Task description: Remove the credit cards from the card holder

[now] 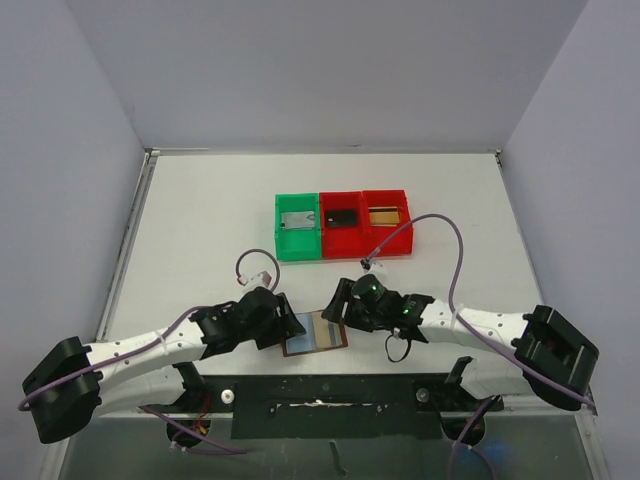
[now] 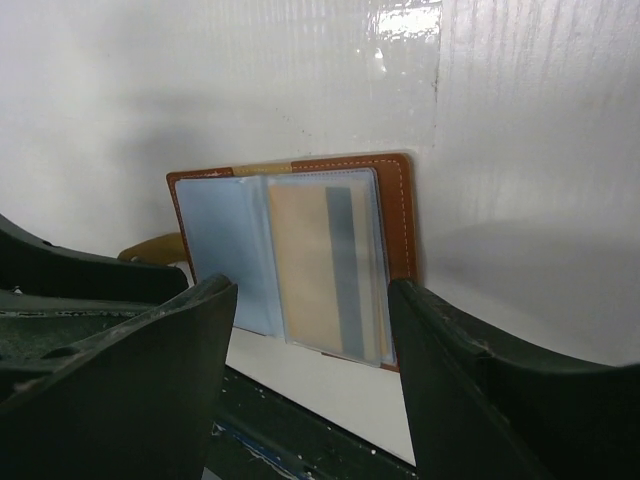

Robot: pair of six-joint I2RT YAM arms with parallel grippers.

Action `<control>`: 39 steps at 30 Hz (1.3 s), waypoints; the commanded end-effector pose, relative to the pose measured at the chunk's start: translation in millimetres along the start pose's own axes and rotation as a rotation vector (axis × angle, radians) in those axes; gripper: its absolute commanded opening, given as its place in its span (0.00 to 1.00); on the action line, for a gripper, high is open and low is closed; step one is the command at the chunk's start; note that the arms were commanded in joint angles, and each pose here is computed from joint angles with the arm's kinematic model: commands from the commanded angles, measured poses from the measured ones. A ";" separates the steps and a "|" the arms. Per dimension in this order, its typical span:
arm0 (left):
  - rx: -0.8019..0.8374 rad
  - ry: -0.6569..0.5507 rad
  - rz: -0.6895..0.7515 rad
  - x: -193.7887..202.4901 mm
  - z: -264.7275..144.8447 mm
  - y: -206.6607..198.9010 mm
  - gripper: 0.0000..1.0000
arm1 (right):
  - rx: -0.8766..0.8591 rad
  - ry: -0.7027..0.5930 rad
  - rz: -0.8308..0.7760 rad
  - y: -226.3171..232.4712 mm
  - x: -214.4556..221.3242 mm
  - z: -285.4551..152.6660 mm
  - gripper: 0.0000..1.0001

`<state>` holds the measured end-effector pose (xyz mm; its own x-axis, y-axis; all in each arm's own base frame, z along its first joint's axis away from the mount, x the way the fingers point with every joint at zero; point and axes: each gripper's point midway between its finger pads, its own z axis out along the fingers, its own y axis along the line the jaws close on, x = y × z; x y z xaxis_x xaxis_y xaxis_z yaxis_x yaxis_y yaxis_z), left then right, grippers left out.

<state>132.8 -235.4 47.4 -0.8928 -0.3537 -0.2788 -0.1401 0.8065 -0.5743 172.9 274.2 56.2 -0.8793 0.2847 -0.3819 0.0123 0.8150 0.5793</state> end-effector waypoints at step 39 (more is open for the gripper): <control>-0.076 0.008 0.122 -0.1 8.8 13.2 0.46 | 0.026 0.079 -0.038 20.3 6.0 14.3 0.50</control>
<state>128.0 -220.4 24.2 -0.9131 -0.2661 -0.3090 -0.0989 0.8796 -0.4654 165.2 289.5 40.0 -0.9280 0.2059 -0.3106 0.0140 0.8521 0.5231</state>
